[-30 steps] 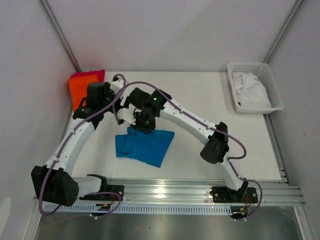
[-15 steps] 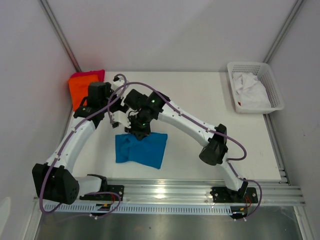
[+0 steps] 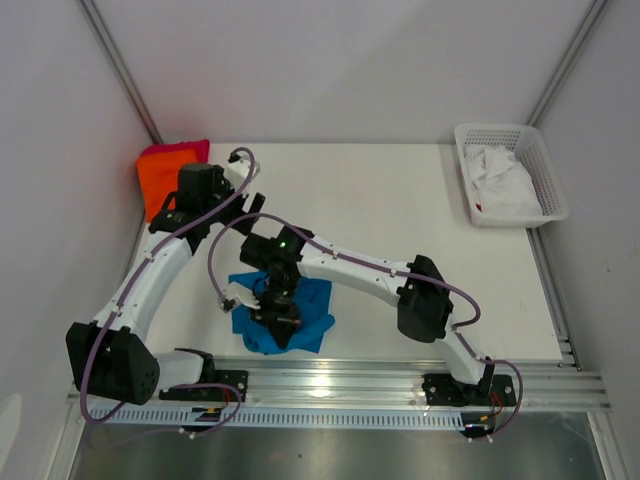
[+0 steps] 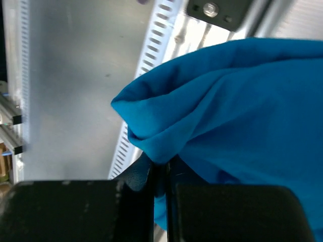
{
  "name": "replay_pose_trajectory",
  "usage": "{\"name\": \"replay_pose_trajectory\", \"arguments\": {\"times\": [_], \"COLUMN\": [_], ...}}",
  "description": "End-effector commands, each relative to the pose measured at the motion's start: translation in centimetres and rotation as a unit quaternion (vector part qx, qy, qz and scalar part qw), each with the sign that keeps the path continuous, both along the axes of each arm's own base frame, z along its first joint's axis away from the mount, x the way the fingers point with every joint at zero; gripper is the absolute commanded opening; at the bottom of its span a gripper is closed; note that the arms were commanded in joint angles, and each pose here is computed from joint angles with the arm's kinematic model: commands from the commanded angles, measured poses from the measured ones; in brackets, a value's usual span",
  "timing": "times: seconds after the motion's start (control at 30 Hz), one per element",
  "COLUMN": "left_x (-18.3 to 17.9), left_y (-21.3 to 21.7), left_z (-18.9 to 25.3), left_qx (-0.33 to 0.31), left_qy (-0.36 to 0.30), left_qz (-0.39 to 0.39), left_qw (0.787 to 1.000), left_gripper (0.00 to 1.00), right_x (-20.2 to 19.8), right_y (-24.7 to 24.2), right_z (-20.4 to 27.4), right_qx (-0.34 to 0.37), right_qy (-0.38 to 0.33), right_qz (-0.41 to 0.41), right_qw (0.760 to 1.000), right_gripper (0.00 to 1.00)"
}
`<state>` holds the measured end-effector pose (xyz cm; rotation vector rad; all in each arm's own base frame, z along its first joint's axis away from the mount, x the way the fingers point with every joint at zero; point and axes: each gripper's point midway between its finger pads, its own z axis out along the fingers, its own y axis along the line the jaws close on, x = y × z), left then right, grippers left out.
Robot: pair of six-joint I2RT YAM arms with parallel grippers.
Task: Fold and stack the t-shirts
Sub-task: Fold the tshirt
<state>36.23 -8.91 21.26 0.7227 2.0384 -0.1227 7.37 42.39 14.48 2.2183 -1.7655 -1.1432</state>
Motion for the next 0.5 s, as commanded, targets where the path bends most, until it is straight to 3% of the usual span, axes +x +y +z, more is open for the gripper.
{"name": "replay_pose_trajectory", "arguments": {"times": [0.0, 0.3, 0.47], "left_x": [0.4, 0.4, 0.5], "left_y": [-0.7, -1.0, -1.2], "left_z": [1.1, 0.5, 0.1], "left_qx": [-0.004, -0.010, -0.009], "left_qy": [-0.018, -0.010, -0.007], "left_qz": [-0.018, -0.024, -0.027], "left_qw": [1.000, 1.000, 1.000], "left_gripper": [0.91, 0.91, 0.91], "right_x": [-5.0, -8.4, -8.4], "right_y": [-3.2, -2.8, -3.1], "right_z": [5.2, 8.7, 7.3], "right_qx": [-0.022, -0.004, -0.018], "right_qy": [0.092, 0.144, 0.146], "right_qz": [0.016, 0.025, 0.031], "right_qw": [0.995, 0.989, 0.989], "right_gripper": [0.00, 0.00, 0.00]}}
